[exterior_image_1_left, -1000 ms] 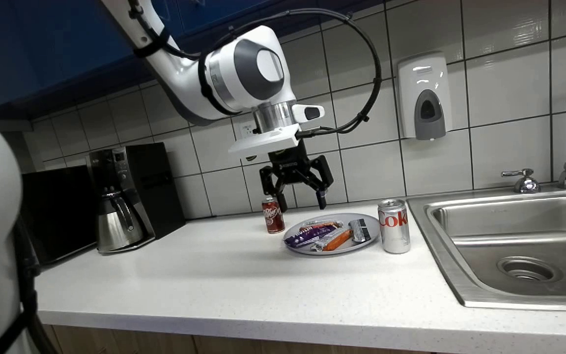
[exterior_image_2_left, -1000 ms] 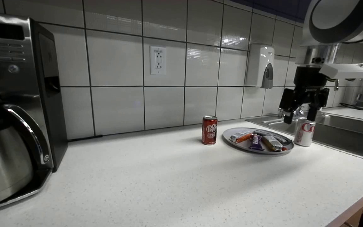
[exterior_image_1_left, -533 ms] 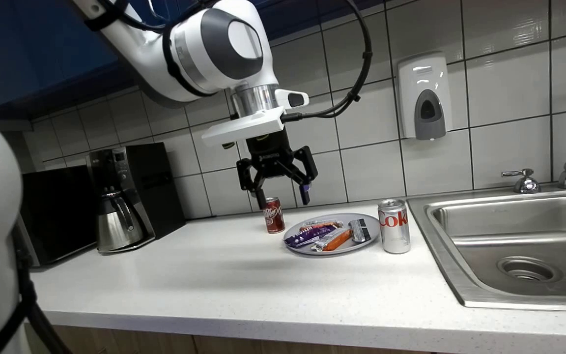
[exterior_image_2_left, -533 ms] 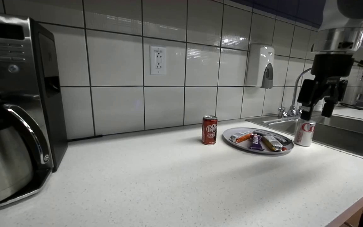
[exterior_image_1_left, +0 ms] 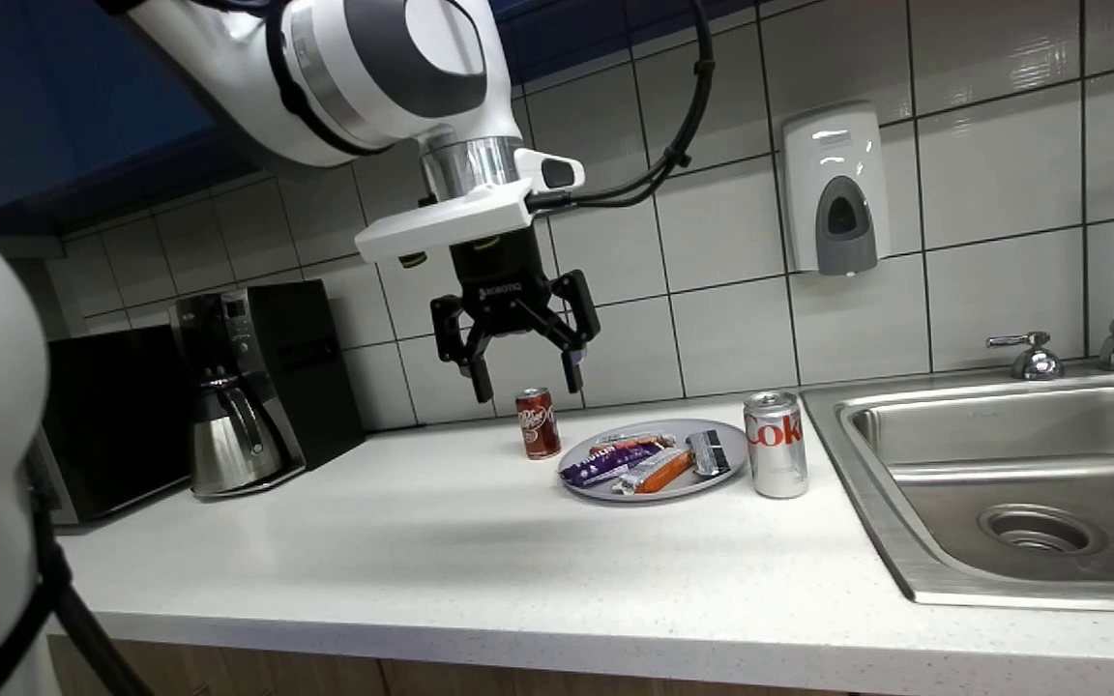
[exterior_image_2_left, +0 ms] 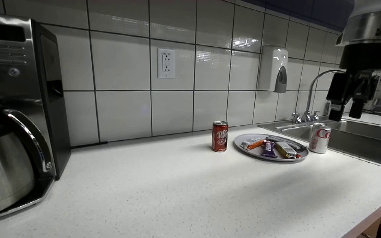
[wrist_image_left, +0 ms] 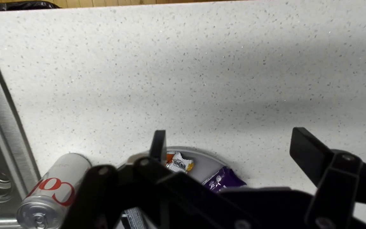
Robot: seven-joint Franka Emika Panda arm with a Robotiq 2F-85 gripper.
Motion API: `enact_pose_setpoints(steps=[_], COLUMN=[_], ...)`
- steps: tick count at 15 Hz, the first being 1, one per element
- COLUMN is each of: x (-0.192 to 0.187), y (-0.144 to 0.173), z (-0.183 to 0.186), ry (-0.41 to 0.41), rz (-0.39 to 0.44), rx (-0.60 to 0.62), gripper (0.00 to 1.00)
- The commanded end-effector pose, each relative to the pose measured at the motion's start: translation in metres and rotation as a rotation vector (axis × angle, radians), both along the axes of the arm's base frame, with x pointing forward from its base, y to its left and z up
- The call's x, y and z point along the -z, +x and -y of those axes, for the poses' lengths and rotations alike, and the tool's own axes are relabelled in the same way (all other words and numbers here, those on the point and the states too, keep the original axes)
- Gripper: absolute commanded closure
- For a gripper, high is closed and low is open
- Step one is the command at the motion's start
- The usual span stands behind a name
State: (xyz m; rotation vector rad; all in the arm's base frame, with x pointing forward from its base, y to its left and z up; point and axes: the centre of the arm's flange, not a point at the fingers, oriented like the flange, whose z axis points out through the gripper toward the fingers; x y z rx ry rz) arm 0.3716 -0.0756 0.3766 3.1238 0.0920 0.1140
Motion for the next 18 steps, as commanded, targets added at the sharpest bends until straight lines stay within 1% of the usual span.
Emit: enact_pose_setpoints(steps=[1, 18], x=[-0.0006, -0.0008], y=[-0.0018, -0.0049], z=[-0.0007, -0.0017], ry=[0.001, 0.003], rz=[-0.005, -0.009], rx=[-0.001, -0.002], gripper=[0.00, 0.00])
